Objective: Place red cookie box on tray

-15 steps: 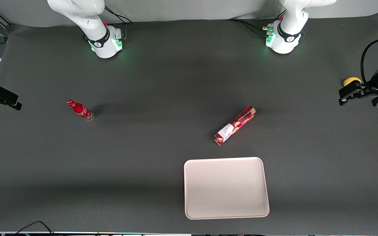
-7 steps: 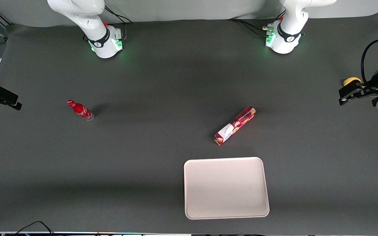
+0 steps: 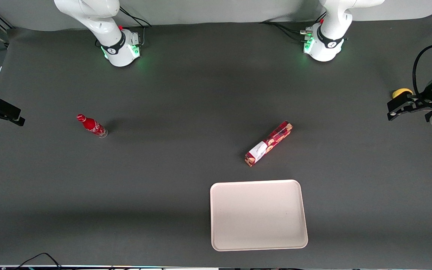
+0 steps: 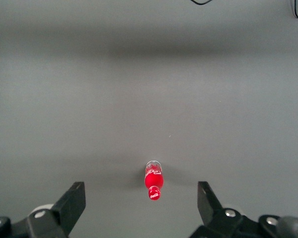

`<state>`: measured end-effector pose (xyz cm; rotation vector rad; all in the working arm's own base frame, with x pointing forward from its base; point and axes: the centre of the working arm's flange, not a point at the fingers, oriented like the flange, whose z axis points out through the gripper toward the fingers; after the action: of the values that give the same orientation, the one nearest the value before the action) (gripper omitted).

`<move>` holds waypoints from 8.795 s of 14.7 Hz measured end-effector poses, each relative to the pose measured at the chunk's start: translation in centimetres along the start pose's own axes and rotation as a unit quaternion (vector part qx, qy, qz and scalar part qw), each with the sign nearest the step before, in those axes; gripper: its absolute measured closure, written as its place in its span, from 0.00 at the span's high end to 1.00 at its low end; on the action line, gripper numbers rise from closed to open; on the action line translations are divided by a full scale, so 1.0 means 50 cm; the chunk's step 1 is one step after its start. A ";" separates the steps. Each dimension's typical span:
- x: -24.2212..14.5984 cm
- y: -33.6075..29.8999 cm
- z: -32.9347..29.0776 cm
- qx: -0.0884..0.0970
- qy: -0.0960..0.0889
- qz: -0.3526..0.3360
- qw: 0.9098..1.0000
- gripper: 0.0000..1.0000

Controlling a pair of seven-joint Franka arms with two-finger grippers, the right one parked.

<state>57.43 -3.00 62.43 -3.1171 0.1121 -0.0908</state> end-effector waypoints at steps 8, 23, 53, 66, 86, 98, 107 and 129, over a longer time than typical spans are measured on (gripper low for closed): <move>-0.001 0.000 0.001 0.000 -0.003 0.041 0.999 1.00; -0.046 0.274 0.159 -0.013 -0.068 0.224 0.972 1.00; -0.138 0.614 0.739 -0.024 -0.019 0.350 0.936 1.00; -0.149 0.618 0.828 -0.018 -0.008 0.358 0.934 0.66; -0.047 0.646 0.241 0.023 0.015 0.292 0.956 0.15; 0.033 0.596 0.259 -0.042 -0.004 0.031 0.999 0.15; 0.205 0.539 0.463 -0.037 0.046 0.000 0.998 0.15; 0.336 0.404 0.821 -0.049 0.102 -0.061 0.992 0.16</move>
<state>75.15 -23.58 21.94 -3.2013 -0.0739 -0.4195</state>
